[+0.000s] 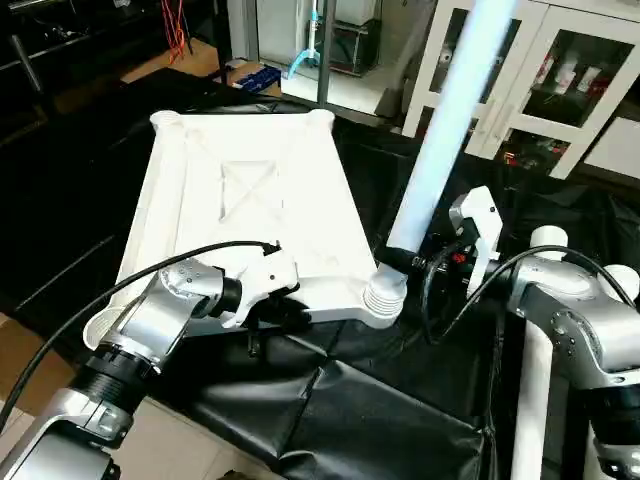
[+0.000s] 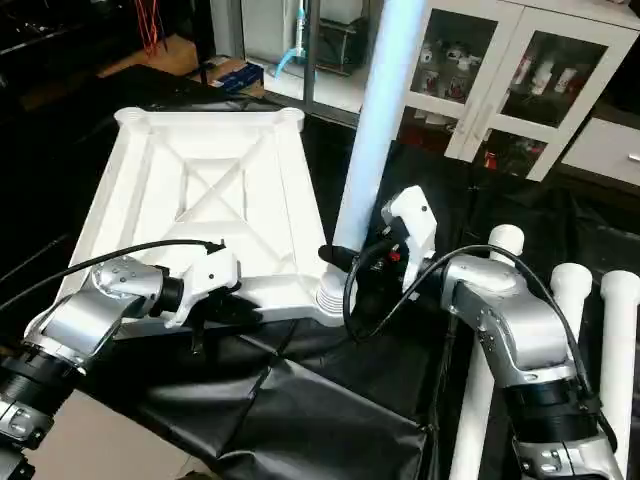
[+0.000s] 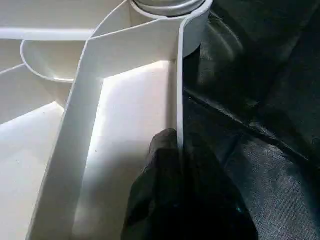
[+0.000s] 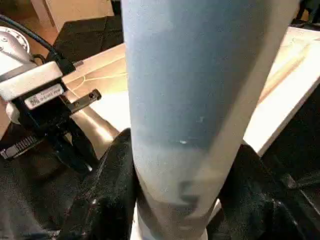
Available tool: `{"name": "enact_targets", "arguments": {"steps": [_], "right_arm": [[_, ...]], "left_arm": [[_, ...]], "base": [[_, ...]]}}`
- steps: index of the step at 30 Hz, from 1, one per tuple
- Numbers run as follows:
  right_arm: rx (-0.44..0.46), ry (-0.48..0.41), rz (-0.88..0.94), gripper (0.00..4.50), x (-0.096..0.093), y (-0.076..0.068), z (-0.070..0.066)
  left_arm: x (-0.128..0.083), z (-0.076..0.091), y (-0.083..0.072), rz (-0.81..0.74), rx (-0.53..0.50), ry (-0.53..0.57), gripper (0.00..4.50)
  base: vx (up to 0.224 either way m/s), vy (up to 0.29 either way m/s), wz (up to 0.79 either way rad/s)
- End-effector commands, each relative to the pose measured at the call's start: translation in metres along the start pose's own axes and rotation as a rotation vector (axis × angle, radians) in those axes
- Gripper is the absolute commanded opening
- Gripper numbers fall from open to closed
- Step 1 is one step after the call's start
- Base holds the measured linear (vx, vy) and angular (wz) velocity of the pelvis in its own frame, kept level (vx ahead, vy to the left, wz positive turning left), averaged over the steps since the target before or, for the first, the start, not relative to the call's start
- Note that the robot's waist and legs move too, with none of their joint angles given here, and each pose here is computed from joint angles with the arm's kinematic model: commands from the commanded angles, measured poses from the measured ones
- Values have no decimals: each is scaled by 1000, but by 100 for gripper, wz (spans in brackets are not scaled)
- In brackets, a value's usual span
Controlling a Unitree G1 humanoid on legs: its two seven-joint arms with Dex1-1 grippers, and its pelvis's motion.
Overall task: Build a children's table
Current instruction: Insert table leg to table base
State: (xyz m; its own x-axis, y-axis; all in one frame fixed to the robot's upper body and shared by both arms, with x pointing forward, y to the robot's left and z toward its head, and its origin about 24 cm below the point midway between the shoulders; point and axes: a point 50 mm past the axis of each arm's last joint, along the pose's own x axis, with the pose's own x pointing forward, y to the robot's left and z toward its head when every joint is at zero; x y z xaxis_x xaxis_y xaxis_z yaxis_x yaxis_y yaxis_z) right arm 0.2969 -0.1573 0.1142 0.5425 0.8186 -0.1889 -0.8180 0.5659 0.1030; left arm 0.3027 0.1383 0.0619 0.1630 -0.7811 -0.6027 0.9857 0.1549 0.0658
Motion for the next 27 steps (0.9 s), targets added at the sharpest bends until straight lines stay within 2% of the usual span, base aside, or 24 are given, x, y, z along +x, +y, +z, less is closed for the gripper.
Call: {"name": "enact_targets", "arguments": {"steps": [1,7,8,17,27], "right_arm": [[1,5,-5,180,1,-2,1],[5,30,36,180,1,1,1],[16,58,57,180,0,2,-1],[54,131,43,180,-4,2,-15],[104,62,-70,180,-4,-5,-19]], "left_arm": [[9,8,-10,-90,50,-26,0],[11,11,-12,-104,60,-36,0],[12,12,-13,-107,63,-41,0],[13,13,-16,-122,67,-51,0],[12,12,-15,-104,64,-48,0]], "base": [[0,0,0],[0,0,0],[0,0,0],[0,0,0],[0,0,0]]}}
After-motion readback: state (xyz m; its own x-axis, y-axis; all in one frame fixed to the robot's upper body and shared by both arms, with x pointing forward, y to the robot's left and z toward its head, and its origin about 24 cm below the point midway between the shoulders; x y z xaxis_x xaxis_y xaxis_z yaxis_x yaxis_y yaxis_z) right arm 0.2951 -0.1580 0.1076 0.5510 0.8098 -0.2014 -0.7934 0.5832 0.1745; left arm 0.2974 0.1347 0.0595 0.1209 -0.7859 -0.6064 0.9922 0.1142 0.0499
